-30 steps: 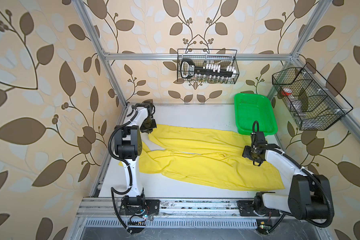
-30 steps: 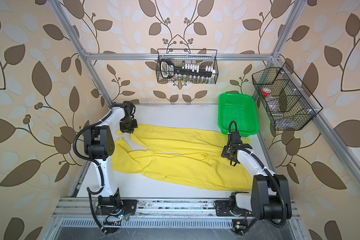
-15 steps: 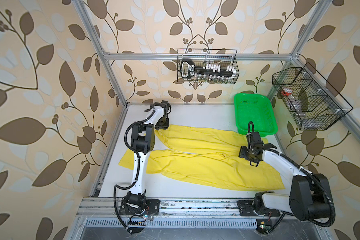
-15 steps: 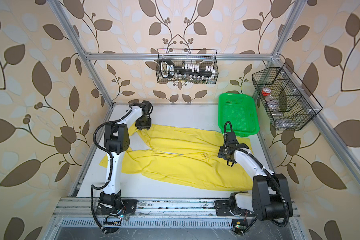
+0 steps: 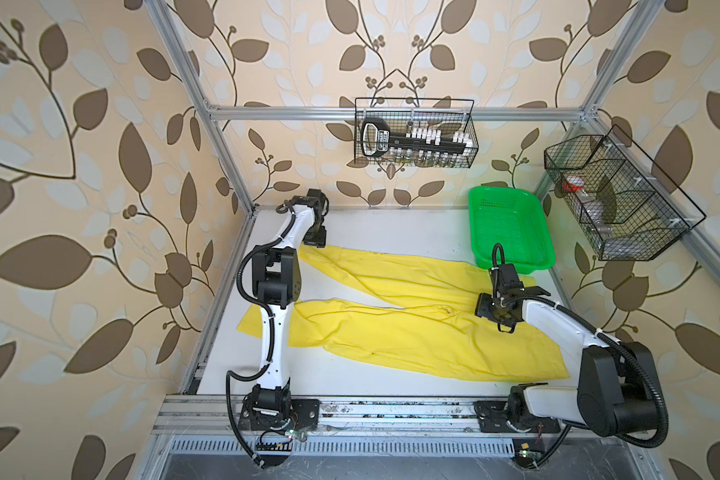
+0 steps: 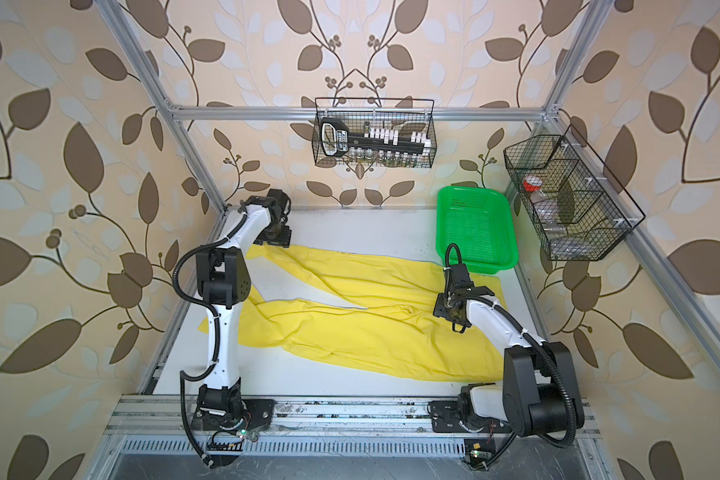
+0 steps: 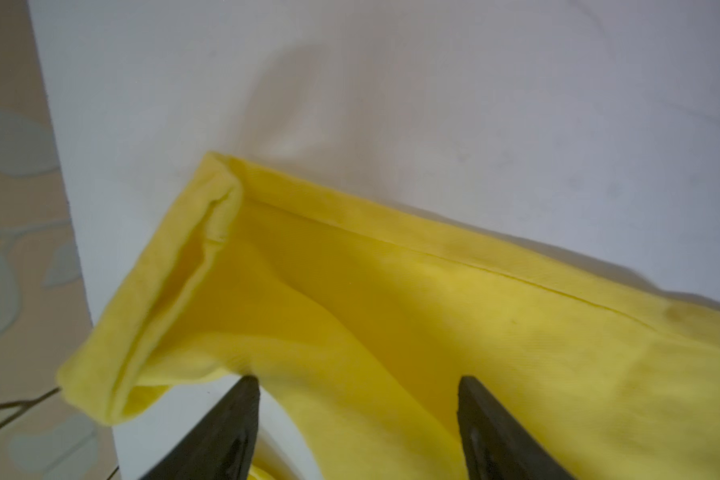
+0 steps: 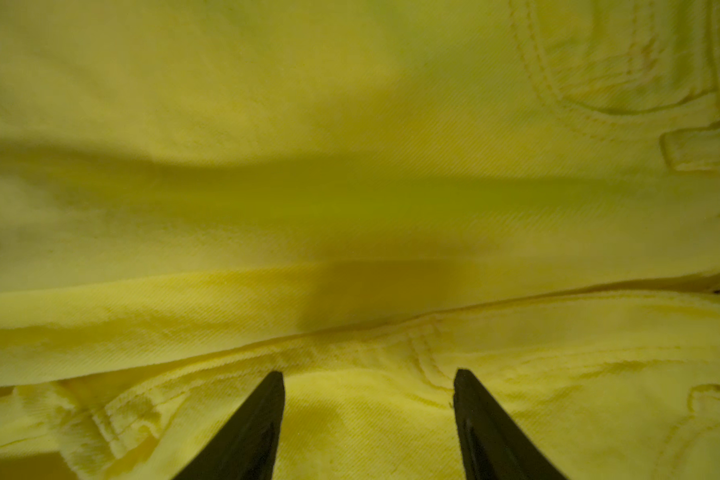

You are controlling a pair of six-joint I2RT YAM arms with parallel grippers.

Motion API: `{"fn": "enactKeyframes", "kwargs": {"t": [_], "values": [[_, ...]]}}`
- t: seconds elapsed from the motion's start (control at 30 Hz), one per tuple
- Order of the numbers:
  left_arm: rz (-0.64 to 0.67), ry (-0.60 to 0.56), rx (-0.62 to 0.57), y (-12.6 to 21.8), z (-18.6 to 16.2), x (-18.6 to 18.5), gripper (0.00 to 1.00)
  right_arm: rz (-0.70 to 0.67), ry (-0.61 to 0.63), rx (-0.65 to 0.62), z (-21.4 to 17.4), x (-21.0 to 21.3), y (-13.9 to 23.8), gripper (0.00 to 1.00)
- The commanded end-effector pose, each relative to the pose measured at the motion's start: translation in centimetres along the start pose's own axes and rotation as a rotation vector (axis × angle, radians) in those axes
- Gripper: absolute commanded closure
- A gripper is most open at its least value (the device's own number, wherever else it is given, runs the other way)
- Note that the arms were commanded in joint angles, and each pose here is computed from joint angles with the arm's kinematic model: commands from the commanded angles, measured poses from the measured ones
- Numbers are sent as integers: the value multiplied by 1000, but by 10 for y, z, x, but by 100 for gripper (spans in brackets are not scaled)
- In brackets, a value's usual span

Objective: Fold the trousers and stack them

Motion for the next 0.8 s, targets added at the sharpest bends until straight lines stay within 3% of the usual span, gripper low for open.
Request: {"fn": "enactKeyframes", "kwargs": {"t": [0.0, 0.23, 0.4, 0.53, 0.77], "values": [[21, 16, -37, 18, 11, 43, 24, 0, 3, 38, -11, 1, -7, 34], [-43, 101, -28, 1, 20, 54, 22, 10, 11, 34, -12, 6, -5, 34], [-41, 224, -66, 39, 14, 82, 21, 11, 22, 33, -13, 9, -6, 34], [-93, 371, 13, 55, -27, 100, 21, 14, 37, 30, -13, 12, -8, 34], [-247, 520, 84, 34, -81, 89, 25, 25, 64, 24, -16, 20, -12, 34]]}}
Point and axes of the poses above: each gripper's point midway between its finger pads, its own y axis back along the fingers, its own x axis along the line the jaws close on, z = x × y, the point moved 4 cm from there along y, back along the fingers, and after that the axes turned 2 degrees about -y, right-handed, at the moved point
